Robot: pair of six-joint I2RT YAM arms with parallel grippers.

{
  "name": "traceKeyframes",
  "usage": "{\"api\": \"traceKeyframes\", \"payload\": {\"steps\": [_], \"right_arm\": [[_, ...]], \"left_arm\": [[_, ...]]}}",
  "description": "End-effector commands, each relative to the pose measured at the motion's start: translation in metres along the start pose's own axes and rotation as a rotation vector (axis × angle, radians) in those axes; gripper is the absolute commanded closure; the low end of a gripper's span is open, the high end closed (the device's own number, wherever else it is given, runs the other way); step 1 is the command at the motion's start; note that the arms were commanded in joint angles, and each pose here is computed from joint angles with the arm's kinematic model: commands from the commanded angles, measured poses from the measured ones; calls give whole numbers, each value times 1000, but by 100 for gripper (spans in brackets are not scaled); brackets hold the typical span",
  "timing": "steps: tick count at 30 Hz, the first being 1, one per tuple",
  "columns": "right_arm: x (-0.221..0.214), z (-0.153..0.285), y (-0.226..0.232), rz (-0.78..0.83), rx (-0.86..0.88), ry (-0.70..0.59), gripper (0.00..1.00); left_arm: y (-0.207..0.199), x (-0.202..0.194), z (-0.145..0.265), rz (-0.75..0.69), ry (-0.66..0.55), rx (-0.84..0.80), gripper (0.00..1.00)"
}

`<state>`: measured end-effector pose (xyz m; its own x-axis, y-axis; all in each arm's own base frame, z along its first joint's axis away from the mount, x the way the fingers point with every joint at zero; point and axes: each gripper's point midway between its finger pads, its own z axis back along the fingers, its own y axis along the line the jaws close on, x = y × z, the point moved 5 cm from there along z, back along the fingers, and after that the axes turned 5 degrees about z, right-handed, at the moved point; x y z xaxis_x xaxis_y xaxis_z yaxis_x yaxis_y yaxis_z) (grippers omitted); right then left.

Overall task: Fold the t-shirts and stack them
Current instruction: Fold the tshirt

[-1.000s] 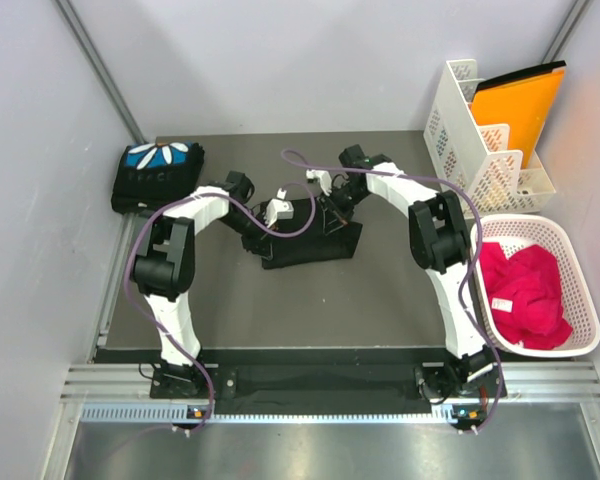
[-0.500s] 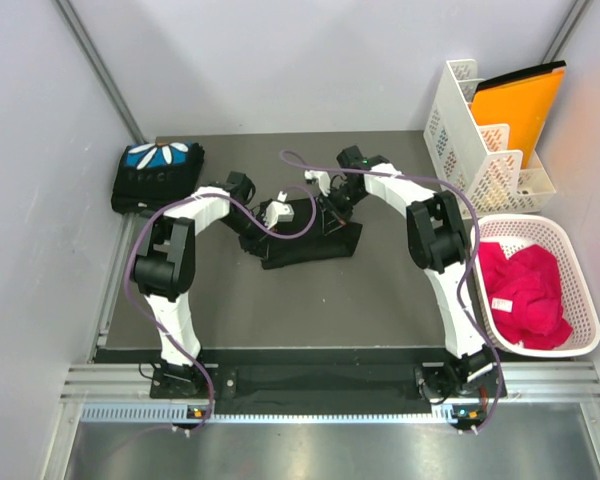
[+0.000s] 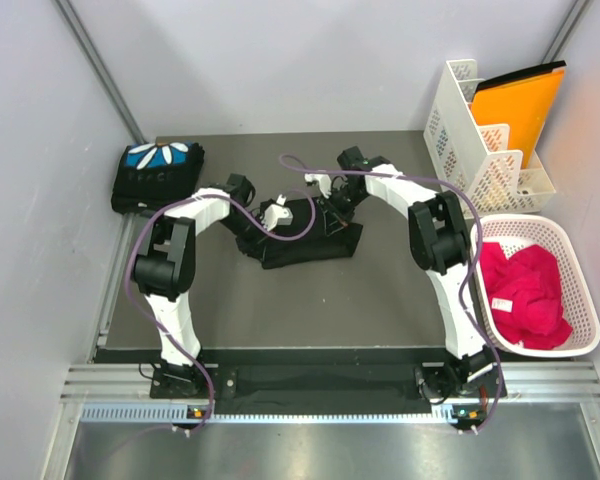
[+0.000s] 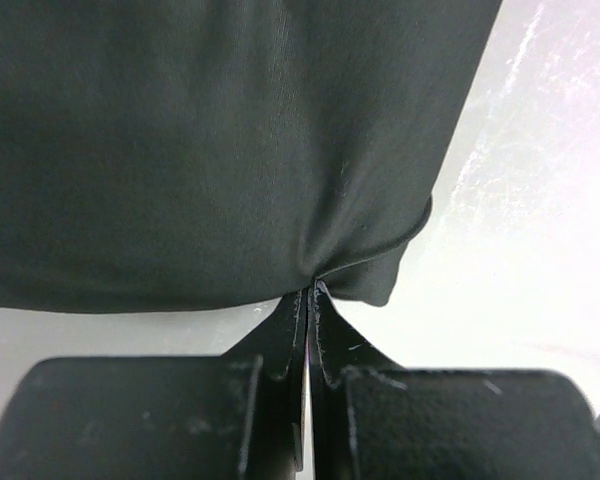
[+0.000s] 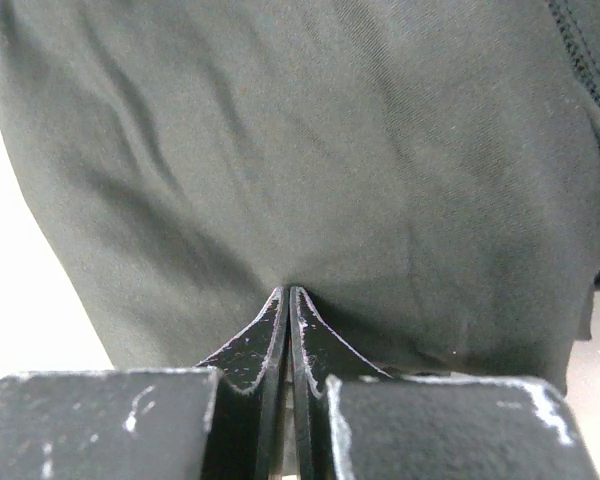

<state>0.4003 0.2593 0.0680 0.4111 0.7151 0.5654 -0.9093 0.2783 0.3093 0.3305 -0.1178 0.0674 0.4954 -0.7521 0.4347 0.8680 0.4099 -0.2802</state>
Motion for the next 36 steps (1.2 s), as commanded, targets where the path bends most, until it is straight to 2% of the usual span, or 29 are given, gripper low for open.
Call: {"api": "traceKeyframes", "payload": {"steps": [1, 6, 10, 13, 15, 16, 17, 20, 22, 23, 25, 26, 29, 36], "right_arm": [[-11, 20, -6, 41, -85, 76, 100], [3, 34, -4, 89, -113, 45, 100], [14, 47, 0, 141, -129, 31, 99], [25, 60, 2, 165, -142, 14, 91], [36, 73, 6, 183, -159, -7, 78], [39, 78, 8, 192, -168, -18, 71], [44, 88, 11, 207, -194, -29, 57], [50, 112, 13, 237, -297, -33, 48], [47, 122, 8, 236, -385, -28, 42], [48, 143, 6, 242, -479, -25, 33], [43, 156, -1, 253, -578, -20, 25], [41, 176, -5, 246, -663, -16, 20], [38, 207, -16, 219, -792, -18, 15], [31, 256, -18, 167, -900, -9, 14]], "left_arm": [[5, -7, -1, -4, 19, 43, 100], [10, 0, 15, 19, -14, 122, 100], [15, 6, 43, 63, -104, 208, 100], [18, 6, 62, 51, -141, 303, 100], [17, 6, 77, 36, -169, 363, 100], [16, 6, 81, 35, -173, 373, 96], [15, 6, 85, 25, -178, 386, 85], [8, 15, 102, -19, -212, 413, 48], [-1, 23, 109, -57, -232, 413, 35], [-7, 30, 107, -101, -227, 412, 30], [-14, 38, 107, -190, -200, 441, 29], [-22, 44, 99, -239, -192, 422, 29], [-33, 60, 82, -341, -201, 418, 28], [-57, 88, 18, -456, -175, 340, 27]]}}
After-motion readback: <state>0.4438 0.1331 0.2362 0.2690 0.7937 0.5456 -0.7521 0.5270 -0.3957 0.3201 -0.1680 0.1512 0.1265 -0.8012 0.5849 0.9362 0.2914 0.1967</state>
